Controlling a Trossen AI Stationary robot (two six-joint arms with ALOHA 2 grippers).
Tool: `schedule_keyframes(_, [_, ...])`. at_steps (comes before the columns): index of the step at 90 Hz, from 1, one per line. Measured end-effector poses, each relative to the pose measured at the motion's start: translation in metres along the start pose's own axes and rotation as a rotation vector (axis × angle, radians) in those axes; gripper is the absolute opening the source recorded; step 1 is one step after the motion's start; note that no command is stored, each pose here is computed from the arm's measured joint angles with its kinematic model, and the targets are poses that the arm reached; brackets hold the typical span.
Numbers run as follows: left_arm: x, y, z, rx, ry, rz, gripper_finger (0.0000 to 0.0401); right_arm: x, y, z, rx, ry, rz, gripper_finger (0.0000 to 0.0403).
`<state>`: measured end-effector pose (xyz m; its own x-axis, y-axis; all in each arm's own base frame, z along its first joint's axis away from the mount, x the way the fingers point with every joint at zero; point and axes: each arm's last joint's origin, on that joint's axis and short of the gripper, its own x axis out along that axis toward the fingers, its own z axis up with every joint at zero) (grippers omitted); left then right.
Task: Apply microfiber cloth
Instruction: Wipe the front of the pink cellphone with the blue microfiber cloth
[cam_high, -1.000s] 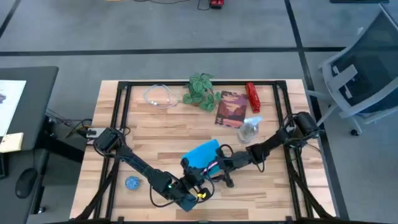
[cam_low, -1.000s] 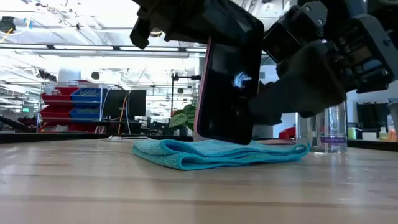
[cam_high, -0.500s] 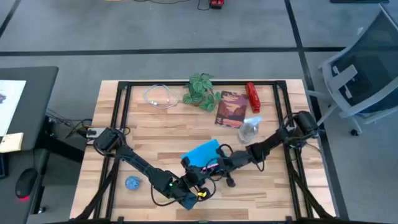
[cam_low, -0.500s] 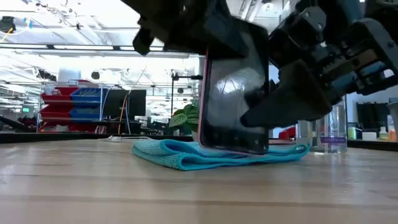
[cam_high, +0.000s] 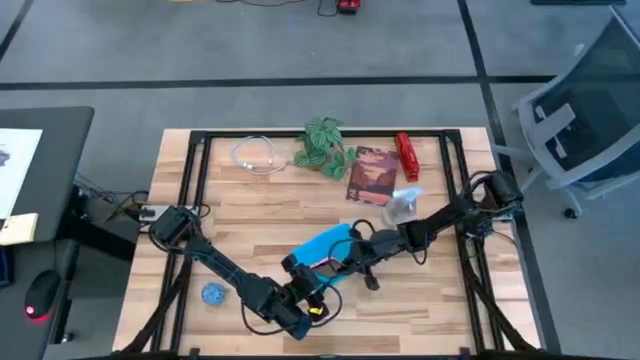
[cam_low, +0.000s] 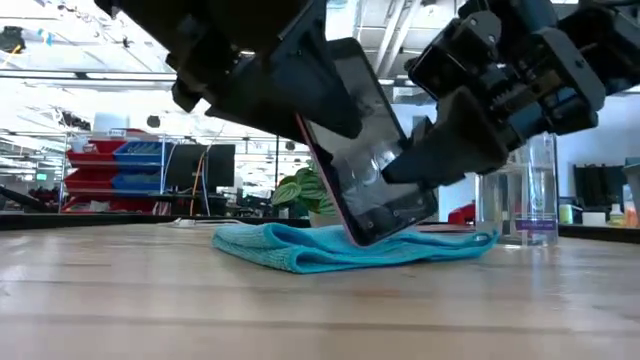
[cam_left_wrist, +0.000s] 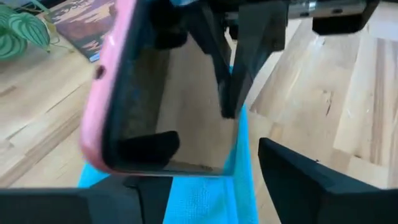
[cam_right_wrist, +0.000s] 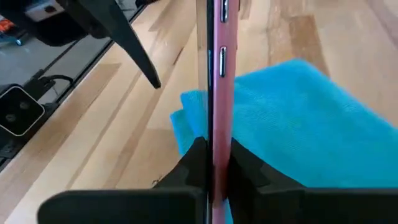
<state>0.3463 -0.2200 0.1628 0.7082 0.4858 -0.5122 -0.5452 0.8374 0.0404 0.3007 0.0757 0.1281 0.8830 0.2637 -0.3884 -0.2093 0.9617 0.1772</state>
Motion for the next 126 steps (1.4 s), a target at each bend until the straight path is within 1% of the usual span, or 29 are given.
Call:
schedule_keyframes(10, [-0.003,0.001,-0.005,0.009,0.023,0.008,0.0208,-0.002,-0.003,0.005,-0.007,-0.026,-0.010,0.0014])
schedule_keyframes(15, [-0.006,0.002,-0.009,0.003,0.053,0.005,0.0208,-0.003,-0.006,0.008,0.000,-0.042,-0.042,0.0014])
schedule_keyframes(24, [-0.013,0.003,-0.016,-0.005,0.071,0.020,0.0208,-0.002,-0.013,0.009,0.021,-0.050,-0.066,0.0014])
schedule_keyframes(32, [-0.017,0.004,-0.018,-0.014,0.067,0.034,0.0208,-0.001,-0.015,0.006,0.032,-0.036,-0.052,0.0014])
schedule_keyframes(48, [-0.021,0.002,-0.026,-0.027,-0.046,0.077,0.0204,-0.001,-0.012,0.011,0.027,-0.086,-0.003,0.0014])
schedule_keyframes(52, [-0.019,0.003,-0.030,-0.049,-0.074,0.077,0.0200,-0.001,-0.011,0.011,0.054,-0.087,0.006,0.0014])
schedule_keyframes(58, [-0.015,0.003,-0.037,-0.093,-0.123,0.059,0.0192,-0.003,-0.012,0.011,0.078,-0.110,0.027,0.0014])
schedule_keyframes(64, [-0.013,0.002,-0.041,-0.113,-0.179,0.044,0.0184,-0.009,-0.014,0.008,0.096,-0.161,0.040,0.0014])
schedule_keyframes(76, [-0.008,0.002,-0.049,-0.170,-0.250,-0.023,0.0170,-0.023,-0.018,0.000,0.147,-0.258,0.056,0.0014])
schedule_keyframes(84, [-0.003,0.004,-0.047,-0.202,-0.298,-0.055,0.0168,-0.028,-0.020,-0.005,0.172,-0.268,0.055,0.0014])
schedule_keyframes(93, [0.006,0.010,-0.042,-0.226,-0.346,-0.078,0.0168,-0.029,-0.017,-0.006,0.167,-0.269,0.066,0.0014])
schedule_keyframes(105, [0.020,0.017,-0.029,-0.214,-0.349,-0.172,0.0174,-0.029,-0.013,-0.005,0.155,-0.279,0.083,0.0014])
schedule_keyframes(112, [0.027,0.019,-0.024,-0.196,-0.336,-0.208,0.0178,-0.029,-0.013,-0.005,0.152,-0.279,0.081,0.0014])
schedule_keyframes(126, [0.036,0.024,-0.019,-0.173,-0.338,-0.188,0.0176,-0.029,-0.014,-0.006,0.150,-0.278,0.068,0.0014])
